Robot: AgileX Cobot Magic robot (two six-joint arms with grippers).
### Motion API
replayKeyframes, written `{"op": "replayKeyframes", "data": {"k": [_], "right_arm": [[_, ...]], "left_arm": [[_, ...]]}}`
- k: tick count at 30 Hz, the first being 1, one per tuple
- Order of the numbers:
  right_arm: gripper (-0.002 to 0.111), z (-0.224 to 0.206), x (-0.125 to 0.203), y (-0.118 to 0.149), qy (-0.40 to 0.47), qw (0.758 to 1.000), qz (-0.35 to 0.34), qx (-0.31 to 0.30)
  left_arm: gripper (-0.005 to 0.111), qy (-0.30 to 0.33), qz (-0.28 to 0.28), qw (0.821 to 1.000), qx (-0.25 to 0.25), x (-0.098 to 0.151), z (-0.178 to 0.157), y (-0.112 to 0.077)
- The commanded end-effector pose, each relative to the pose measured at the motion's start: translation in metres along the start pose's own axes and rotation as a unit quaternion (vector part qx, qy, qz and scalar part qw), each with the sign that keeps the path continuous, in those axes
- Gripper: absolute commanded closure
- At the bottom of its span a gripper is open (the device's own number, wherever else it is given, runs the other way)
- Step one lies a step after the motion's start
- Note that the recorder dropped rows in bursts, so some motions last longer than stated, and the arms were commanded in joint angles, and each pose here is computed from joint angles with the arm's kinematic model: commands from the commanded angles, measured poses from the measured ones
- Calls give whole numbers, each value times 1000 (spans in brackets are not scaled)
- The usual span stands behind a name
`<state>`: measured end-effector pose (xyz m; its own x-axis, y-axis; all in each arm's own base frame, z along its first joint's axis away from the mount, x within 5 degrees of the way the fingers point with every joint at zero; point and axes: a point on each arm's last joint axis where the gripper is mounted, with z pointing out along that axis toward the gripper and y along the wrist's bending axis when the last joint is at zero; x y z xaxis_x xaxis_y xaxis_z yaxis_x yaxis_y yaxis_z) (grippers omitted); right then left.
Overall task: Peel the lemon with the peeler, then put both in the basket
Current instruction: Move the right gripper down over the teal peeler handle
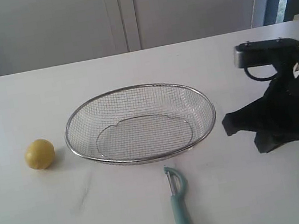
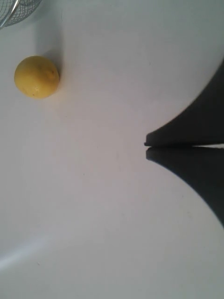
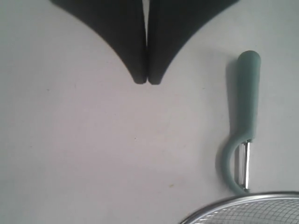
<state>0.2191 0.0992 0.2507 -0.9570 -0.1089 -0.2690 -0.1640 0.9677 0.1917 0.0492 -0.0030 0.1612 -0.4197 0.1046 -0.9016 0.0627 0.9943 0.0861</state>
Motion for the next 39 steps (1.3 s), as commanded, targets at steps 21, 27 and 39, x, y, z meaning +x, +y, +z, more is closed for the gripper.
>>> {"op": "replayKeyframes", "data": {"k": [21,27,39], "right_arm": [[108,50,2,94,36,996,-74,-33],[108,68,8,106,50,996,-69,-25],[108,96,20,123,51,999,5,6]], "left_arm": [[107,2,-3,1000,0,2,0,0],[107,2,-3,1000,0,2,0,0],[107,2,-3,1000,0,2,0,0]]}}
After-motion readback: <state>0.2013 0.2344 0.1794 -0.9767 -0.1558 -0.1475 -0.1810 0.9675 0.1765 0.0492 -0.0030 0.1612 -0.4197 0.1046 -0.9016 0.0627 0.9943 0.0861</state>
